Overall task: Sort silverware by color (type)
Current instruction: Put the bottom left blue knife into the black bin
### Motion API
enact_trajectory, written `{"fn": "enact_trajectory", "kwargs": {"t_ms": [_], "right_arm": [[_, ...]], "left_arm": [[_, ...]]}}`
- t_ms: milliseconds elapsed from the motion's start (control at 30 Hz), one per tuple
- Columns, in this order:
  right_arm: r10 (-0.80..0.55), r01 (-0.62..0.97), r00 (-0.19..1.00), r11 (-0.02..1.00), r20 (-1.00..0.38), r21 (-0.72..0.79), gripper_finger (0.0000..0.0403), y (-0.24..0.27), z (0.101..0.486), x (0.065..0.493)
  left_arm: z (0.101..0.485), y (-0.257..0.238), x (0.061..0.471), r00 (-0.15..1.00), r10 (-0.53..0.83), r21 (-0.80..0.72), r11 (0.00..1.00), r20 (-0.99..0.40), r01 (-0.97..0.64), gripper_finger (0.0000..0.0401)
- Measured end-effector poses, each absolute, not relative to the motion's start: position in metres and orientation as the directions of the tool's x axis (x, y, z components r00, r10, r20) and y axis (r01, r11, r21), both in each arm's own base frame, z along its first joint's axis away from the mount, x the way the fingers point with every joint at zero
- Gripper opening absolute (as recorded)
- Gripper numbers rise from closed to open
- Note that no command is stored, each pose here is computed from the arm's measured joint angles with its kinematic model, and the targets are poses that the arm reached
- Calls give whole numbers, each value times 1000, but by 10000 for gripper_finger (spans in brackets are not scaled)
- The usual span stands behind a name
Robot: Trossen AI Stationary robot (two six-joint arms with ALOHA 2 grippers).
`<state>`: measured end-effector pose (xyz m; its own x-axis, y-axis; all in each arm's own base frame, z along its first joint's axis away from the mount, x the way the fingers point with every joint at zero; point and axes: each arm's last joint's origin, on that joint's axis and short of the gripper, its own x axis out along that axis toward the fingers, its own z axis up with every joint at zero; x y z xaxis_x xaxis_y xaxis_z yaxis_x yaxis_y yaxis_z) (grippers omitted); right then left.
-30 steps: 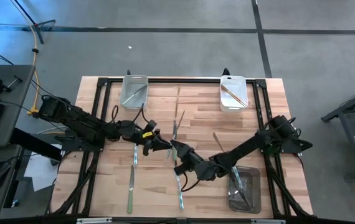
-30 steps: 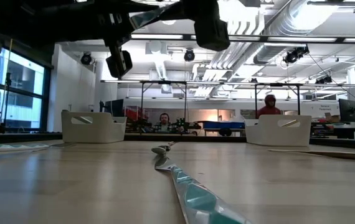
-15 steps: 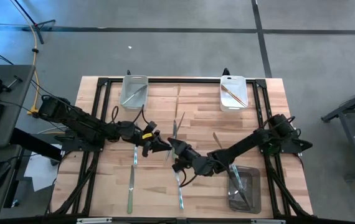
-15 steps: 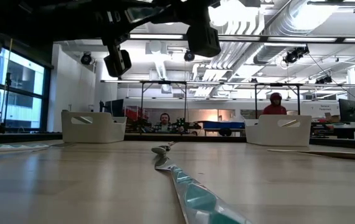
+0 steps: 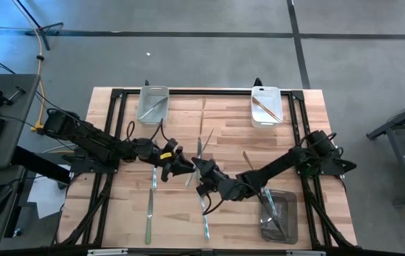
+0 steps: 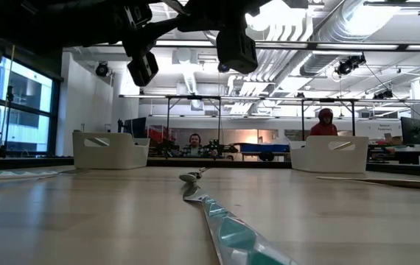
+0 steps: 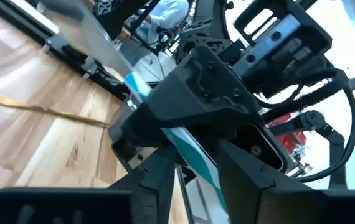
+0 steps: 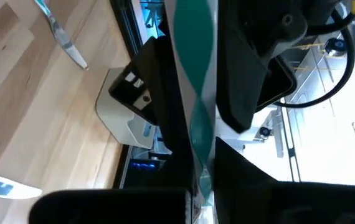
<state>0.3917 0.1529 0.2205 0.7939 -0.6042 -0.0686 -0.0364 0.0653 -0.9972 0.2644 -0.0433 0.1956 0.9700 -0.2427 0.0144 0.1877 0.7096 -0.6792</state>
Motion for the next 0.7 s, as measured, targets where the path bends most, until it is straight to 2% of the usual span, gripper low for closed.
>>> {"fn": "enact_trajectory", "kwargs": {"t_ms": [167,400,700], "right_arm": [[-589,1,805,126,-74,-992,4,149,218,389],[-575,159,814,367,-89,-917,2,129,215,363],[-600,328,792,572,-111,-752,2,111,233,325]], "left_arm": [[199,-43,263,969,-245,-608,767,15,204,114],[209,-43,257,973,-225,-448,866,44,220,115],[208,-40,253,989,-143,-324,938,-31,126,115]]}}
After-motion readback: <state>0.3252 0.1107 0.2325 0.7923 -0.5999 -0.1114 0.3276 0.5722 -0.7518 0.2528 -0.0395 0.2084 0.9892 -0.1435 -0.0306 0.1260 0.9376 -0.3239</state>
